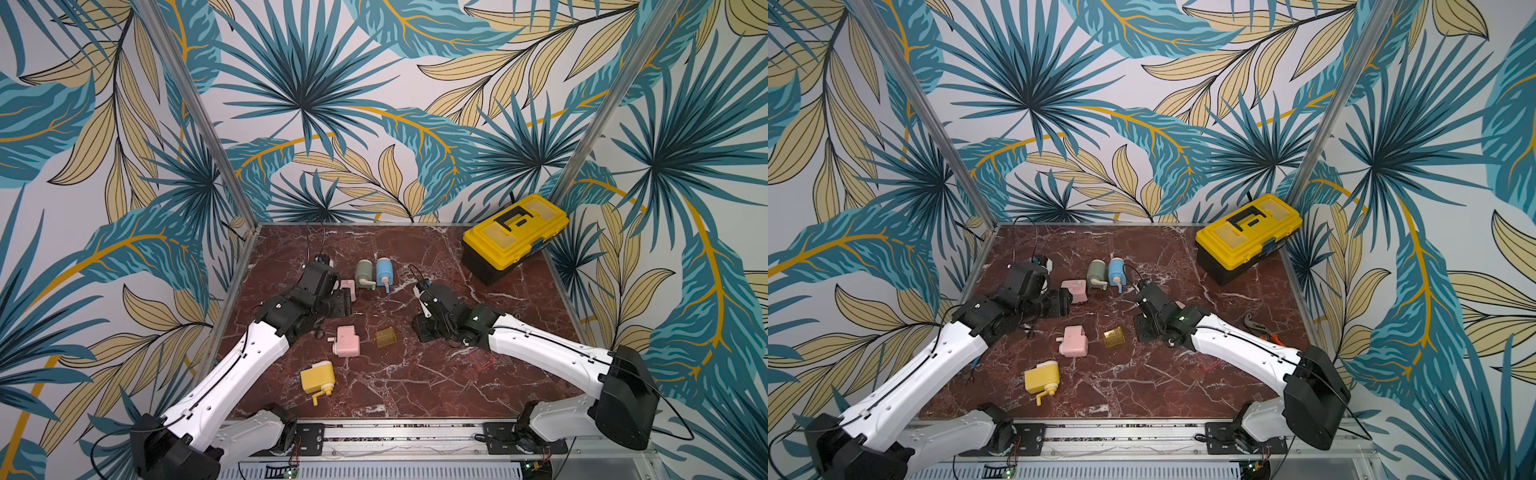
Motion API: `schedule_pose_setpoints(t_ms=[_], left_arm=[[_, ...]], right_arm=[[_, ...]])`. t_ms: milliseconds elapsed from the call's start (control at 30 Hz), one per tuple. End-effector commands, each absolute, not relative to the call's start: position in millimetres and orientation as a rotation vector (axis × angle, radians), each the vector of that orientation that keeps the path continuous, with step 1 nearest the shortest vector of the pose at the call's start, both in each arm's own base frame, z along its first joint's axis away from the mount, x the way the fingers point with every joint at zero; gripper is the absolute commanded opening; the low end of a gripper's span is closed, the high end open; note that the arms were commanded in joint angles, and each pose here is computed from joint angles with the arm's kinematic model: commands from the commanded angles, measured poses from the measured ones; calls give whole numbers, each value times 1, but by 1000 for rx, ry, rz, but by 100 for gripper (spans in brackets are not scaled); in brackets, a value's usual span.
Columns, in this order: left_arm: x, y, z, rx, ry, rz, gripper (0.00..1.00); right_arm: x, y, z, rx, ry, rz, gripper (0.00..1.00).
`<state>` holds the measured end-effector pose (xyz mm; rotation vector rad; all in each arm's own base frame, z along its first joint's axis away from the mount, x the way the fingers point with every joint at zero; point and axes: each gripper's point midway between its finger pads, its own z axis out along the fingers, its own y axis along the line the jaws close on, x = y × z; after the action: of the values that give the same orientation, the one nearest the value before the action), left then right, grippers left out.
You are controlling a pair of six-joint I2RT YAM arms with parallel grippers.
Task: Put the tray back into the pencil sharpener
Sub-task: Pick up the container from the center of the board.
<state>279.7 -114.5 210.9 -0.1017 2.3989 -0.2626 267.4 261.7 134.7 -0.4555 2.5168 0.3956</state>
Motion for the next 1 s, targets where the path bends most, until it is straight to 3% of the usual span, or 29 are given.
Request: schedule_pose_setpoints(t_ms=[0,333,633,967], left_arm=[[268,-99,210,-224,2338,-262,76],[245,-79,206,-395,2255,-325,77],[243,-69,211,-548,2191,-358,77],[240,-55,202,-722,2134,-355,77]], right_arm=[[266,284,137,-632,2472,480,47],[266,316,129,-1390,2017,388,64],[266,338,125,-1781,1470,185,62],[268,349,87,-1924,1251,-63,59]])
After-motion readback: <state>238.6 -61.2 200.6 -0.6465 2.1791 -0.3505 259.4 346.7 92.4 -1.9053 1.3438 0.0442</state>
